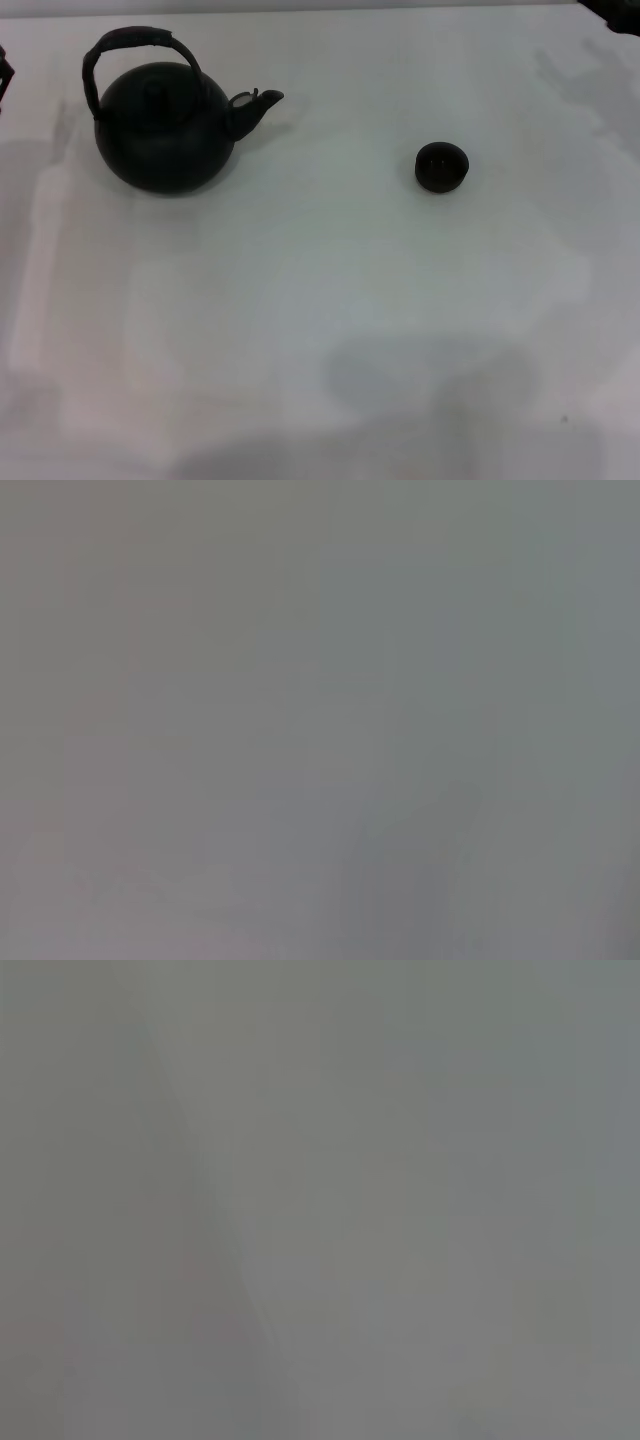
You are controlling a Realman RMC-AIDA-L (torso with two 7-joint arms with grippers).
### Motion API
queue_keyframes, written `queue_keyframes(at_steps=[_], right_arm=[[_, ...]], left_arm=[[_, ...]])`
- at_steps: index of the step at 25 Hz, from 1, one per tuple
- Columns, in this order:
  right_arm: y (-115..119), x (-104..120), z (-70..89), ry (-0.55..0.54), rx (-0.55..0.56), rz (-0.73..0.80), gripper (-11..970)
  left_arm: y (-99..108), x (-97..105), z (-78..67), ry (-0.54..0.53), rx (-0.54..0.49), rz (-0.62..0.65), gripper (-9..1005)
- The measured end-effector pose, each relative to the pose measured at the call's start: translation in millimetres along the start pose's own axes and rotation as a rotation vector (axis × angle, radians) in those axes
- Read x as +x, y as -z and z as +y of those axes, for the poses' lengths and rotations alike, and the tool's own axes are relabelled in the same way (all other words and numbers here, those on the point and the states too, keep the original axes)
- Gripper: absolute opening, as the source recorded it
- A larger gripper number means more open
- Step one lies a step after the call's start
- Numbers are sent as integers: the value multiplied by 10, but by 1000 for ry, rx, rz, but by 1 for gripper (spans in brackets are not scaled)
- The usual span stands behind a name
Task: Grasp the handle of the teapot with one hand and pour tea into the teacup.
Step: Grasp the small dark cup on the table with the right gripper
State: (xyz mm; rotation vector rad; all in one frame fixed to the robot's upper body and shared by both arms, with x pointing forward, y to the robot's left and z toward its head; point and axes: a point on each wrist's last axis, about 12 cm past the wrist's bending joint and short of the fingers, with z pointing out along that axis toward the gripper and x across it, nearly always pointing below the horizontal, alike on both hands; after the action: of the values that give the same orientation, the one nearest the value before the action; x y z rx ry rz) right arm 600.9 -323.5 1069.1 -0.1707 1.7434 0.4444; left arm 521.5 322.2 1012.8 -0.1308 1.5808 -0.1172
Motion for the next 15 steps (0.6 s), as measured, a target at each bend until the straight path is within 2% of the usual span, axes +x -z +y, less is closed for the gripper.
queue_keyframes(at_steps=[5, 7, 9, 10, 12, 15], right_arm=[[-164, -323, 87, 66, -147, 137, 830], [-208, -441, 170, 113, -212, 185, 829], [-233, -548, 274, 165, -282, 233, 828], [-260, -646, 391, 210, -344, 286, 828], [-275, -688, 446, 233, -369, 314, 828], [-346, -791, 667, 306, -433, 431, 827]], left_arm=[[17, 6, 15, -1, -5, 2, 859], [22, 7, 25, -2, -8, 2, 859], [26, 7, 31, -2, -11, 2, 859], [26, 5, 34, -3, -11, 1, 859], [27, 4, 39, -3, -12, 1, 859], [30, 4, 45, -3, -14, 1, 859]])
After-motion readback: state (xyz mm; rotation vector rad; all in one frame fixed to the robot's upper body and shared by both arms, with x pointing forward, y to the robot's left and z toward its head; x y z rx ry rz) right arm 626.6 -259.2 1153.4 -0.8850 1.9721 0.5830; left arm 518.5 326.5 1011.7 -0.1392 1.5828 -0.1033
